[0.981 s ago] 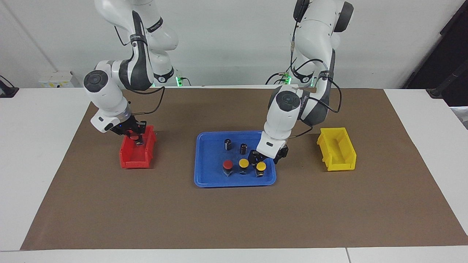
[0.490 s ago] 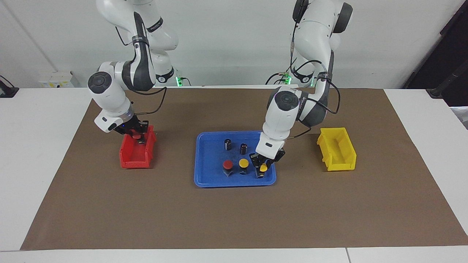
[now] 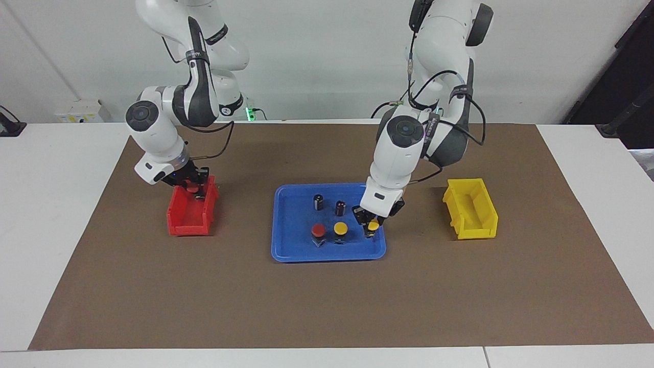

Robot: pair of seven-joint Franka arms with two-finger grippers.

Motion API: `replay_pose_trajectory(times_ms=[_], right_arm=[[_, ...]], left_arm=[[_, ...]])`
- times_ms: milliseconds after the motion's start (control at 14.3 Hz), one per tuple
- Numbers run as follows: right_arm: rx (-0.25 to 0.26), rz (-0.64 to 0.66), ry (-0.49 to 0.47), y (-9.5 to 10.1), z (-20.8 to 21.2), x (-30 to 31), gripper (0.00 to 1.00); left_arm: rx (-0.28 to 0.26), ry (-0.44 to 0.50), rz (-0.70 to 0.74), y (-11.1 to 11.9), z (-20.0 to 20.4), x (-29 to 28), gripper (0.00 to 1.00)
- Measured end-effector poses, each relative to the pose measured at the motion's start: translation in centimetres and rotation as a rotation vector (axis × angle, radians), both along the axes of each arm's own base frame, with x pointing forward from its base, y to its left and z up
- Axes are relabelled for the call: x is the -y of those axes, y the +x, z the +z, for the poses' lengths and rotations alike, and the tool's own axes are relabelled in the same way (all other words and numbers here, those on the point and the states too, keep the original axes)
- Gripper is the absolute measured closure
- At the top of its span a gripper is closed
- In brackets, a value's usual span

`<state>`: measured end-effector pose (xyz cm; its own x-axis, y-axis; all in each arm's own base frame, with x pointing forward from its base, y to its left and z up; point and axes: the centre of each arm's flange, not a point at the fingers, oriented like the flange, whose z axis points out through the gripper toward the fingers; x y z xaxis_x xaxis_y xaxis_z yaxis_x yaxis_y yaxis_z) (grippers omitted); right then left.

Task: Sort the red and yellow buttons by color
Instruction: 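Lift the yellow button with the left gripper and lower it into the yellow bin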

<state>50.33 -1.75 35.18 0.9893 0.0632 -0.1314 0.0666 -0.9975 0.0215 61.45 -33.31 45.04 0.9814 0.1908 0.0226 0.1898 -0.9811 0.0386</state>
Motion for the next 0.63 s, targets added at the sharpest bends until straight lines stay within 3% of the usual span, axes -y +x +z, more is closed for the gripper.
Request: replay_pose_trajectory(times_ms=[70, 140, 420, 630], right_arm=[[0.001, 0.000, 0.000, 0.0, 0.1, 0.0, 0.30], [0.003, 0.000, 0.000, 0.0, 0.1, 0.0, 0.27], [0.015, 0.000, -0.002, 0.7, 1.5, 0.0, 0.29], [0.015, -0.002, -0.003, 2.2, 4.6, 0.0, 0.31]], left_arm=[[-0.032, 0.025, -0.052, 0.1, 0.9, -2.5, 0.59], [-0.059, 0.040, -0.095, 0.1, 1.5, -5.6, 0.59], [-0.079, 0.039, -0.179, -0.4, 4.1, -20.0, 0.59], [-0.048, 0.033, -0.188, -2.9, 4.9, -27.0, 0.59]])
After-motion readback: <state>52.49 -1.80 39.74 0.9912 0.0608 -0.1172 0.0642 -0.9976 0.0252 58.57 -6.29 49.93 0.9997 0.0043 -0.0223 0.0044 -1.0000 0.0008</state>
